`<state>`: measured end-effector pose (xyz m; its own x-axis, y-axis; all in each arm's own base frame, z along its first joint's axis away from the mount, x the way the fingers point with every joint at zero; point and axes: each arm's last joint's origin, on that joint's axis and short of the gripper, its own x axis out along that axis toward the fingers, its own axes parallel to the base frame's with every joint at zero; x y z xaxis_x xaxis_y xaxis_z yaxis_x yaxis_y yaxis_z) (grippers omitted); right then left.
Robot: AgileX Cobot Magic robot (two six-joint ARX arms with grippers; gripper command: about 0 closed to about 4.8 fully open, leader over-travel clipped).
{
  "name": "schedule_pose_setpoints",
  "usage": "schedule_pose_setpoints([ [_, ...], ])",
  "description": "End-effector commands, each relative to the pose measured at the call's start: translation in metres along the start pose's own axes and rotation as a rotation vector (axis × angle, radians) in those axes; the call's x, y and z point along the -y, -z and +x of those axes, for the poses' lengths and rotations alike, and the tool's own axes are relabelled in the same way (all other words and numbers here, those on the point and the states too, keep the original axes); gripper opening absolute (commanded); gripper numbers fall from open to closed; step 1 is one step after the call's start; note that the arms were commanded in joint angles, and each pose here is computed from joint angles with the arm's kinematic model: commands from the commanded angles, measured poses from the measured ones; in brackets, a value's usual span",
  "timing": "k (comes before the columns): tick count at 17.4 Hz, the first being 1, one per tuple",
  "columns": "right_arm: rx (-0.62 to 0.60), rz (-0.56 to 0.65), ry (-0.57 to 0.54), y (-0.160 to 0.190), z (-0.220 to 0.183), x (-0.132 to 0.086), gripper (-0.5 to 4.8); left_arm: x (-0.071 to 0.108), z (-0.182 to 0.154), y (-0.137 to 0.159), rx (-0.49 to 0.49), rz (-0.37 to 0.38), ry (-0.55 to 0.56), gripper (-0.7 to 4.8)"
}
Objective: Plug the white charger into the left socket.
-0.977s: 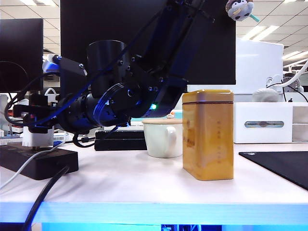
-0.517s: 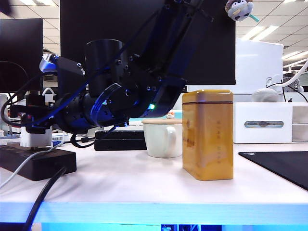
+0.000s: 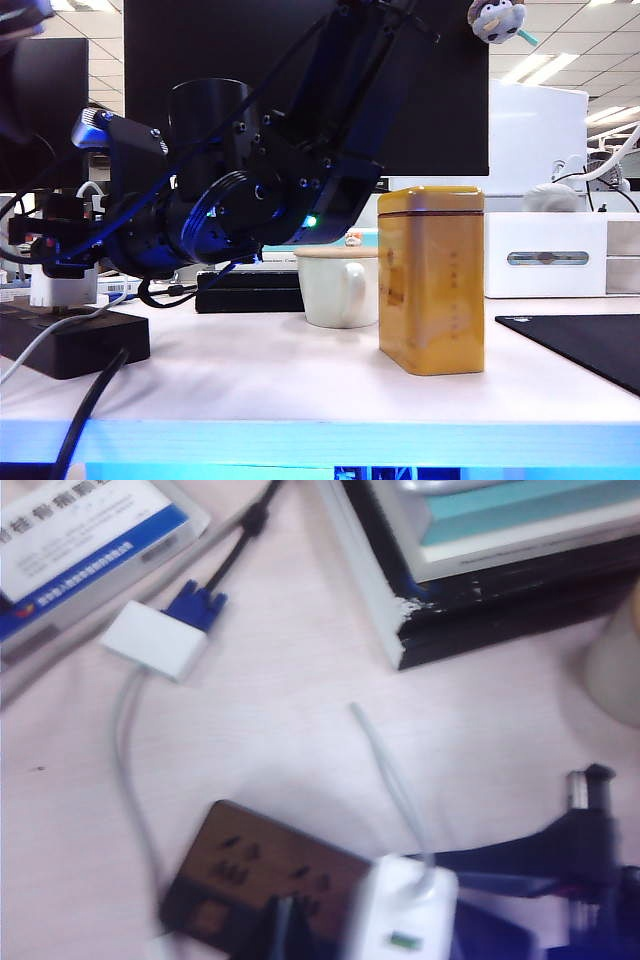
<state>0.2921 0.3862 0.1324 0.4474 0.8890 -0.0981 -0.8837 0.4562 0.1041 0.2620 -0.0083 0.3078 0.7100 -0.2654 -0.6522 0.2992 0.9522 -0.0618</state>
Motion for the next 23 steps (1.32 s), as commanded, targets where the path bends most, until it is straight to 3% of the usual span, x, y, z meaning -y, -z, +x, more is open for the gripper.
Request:
schedule_pose_setpoints([
  [1,-0.023,-0.013,-0.062,0.003,0.001,-0.009,2.02,-0.009,0.01,0.001,-0.006,-0.033,0.066,-0.06],
  [5,-0.015,-0.015,-0.064,0.002,0.001,-0.009,2.02,-0.014,0.032,0.007,-0.046,-0.05,0.244,-0.06],
  [7,-0.014,-0.015,-0.066,0.002,0.001,-0.009,2.02,-0.016,0.04,0.011,-0.061,-0.083,0.388,-0.06],
  [12,-0.007,-0.017,-0.07,0.002,0.001,-0.009,2.02,-0.021,0.04,0.021,-0.153,-0.106,0.311,-0.06],
  [23,0.003,-0.019,-0.071,0.0,0.001,-0.009,2.01,-0.021,0.05,0.032,-0.263,-0.171,0.347,-0.06],
])
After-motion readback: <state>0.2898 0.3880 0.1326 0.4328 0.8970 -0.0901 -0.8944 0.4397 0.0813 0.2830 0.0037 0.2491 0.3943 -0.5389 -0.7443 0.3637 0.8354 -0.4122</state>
